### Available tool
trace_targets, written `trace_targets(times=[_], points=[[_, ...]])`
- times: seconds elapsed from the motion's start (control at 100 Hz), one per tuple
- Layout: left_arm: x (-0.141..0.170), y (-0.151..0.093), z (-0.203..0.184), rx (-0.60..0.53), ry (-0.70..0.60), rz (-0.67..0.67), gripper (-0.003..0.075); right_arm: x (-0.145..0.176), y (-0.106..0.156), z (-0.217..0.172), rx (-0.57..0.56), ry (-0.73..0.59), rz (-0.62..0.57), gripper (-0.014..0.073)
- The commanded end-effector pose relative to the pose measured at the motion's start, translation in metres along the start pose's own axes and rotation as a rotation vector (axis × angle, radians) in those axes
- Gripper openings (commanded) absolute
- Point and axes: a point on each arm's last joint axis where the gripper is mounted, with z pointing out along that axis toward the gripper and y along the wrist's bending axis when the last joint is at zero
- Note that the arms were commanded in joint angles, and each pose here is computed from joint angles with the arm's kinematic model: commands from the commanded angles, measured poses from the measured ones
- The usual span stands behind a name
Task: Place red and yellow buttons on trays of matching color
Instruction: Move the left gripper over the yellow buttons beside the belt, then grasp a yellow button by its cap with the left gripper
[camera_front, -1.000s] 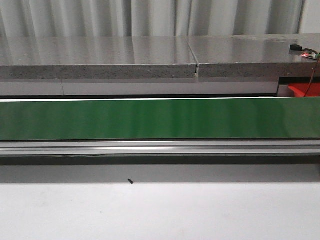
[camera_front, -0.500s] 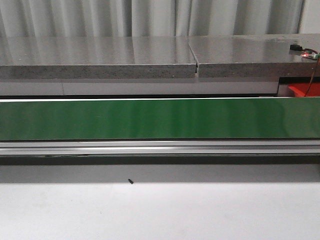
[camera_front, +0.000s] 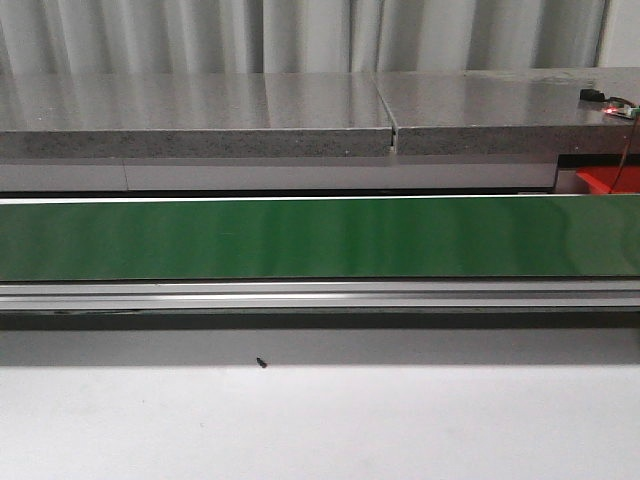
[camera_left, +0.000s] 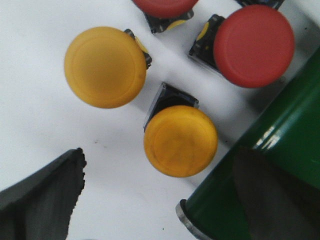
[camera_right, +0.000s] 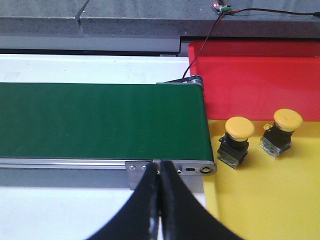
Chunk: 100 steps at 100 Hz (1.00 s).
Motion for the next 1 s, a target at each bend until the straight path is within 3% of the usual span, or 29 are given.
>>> trace_targets(times=[0.0, 0.21, 0.43, 0.62, 0.99], points=[[-0.008, -0.001, -0.017, 0.019, -0.089, -0.018, 0.0587, -0.014, 0.0, -0.003, -0.002, -0.097, 0.002, -0.0066], [-0.014, -0.002, -0.012, 0.028, -0.128, -0.037, 0.0567, -0.014, 0.0, -0.003, -0.002, -0.097, 0.002, -0.0066], [-0.016, -0.002, -0.011, 0.031, -0.143, -0.037, 0.0373, -0.014, 0.0, -0.003, -0.002, -0.097, 0.002, -0.0066], [-0.015, -0.002, -0.011, 0.029, -0.132, -0.037, 0.0262, -0.014, 0.0, -0.003, -0.002, -0.097, 0.002, -0.0066], [-0.01, -0.001, -0.033, 0.03, -0.169, -0.018, 0.023, -0.014, 0.0, -0.003, -0.002, -0.097, 0.002, -0.0066]])
